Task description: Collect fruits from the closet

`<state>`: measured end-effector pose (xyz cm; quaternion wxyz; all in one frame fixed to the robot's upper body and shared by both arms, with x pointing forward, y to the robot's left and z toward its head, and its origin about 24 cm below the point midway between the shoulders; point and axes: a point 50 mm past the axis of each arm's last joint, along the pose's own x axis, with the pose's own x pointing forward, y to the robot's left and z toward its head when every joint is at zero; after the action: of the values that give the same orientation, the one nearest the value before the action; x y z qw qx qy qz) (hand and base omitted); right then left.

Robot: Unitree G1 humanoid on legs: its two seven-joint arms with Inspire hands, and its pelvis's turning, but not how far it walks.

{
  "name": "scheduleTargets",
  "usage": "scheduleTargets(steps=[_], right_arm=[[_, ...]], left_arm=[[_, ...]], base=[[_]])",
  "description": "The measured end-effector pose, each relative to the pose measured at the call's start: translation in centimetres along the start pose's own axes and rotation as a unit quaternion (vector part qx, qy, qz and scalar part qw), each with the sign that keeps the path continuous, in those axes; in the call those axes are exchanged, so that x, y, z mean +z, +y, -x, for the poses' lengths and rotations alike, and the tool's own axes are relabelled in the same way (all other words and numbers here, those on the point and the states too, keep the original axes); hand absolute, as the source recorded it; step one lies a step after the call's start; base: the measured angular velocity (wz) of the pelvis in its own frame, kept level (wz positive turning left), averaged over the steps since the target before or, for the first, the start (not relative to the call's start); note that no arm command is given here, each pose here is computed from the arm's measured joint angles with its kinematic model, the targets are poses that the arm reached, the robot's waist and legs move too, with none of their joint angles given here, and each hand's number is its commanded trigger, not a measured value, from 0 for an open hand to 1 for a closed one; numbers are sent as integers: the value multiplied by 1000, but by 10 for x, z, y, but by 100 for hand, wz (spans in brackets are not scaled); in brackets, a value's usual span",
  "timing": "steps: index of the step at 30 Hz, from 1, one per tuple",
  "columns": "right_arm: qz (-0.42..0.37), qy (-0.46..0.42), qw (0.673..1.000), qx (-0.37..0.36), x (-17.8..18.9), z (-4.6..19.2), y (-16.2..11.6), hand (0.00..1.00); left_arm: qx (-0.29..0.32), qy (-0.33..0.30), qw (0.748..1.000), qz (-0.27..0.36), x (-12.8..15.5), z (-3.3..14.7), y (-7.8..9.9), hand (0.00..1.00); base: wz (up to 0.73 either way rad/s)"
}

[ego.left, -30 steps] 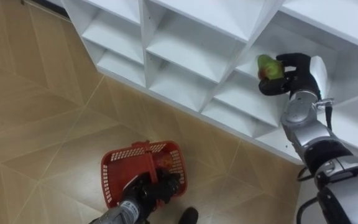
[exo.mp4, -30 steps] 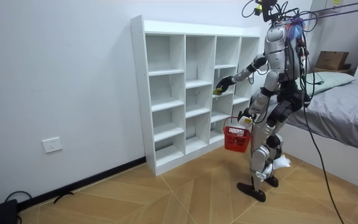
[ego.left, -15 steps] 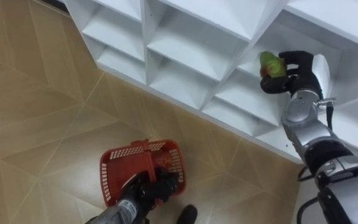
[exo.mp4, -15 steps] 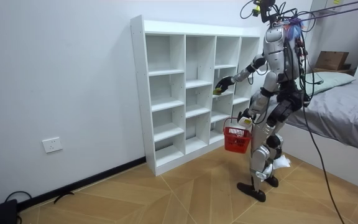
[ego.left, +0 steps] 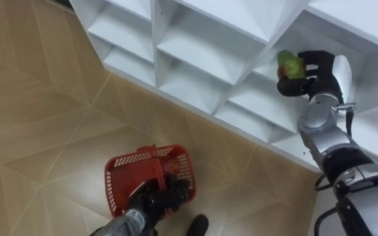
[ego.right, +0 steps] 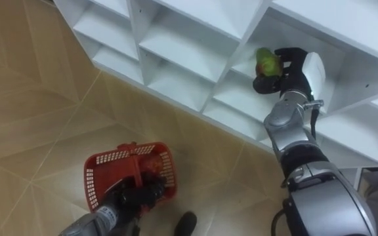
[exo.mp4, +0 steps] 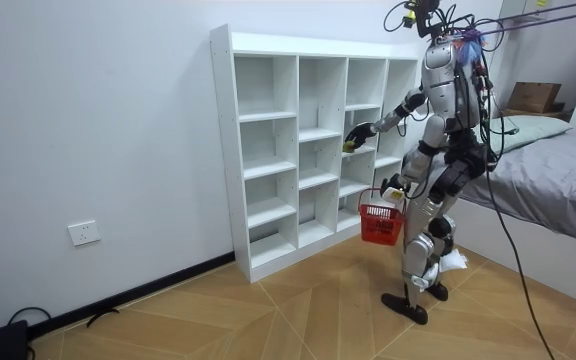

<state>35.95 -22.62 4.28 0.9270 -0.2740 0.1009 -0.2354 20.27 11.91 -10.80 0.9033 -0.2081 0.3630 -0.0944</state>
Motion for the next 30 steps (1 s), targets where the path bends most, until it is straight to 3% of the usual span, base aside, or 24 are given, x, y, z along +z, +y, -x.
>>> scheduleTargets(steps=[6, 15, 21, 30], right_arm=[[-17, -22, 999, 23, 2, 7, 8, 100], [-14, -24, 996, 86, -39, 52, 32, 100], [-27, -41, 991, 124, -43, 75, 42, 100], [-24, 8, 984, 177, -82, 109, 48, 100]], left_arm=[[-1, -26, 1000, 5, 14, -2, -4, 100], [-9, -65, 998, 11, 32, -4, -16, 100], [-7, -66, 998, 21, 31, -4, -17, 100], [-35, -82, 996, 28, 33, -1, -30, 100]], base=[[0], [-6], [-1], [-7]])
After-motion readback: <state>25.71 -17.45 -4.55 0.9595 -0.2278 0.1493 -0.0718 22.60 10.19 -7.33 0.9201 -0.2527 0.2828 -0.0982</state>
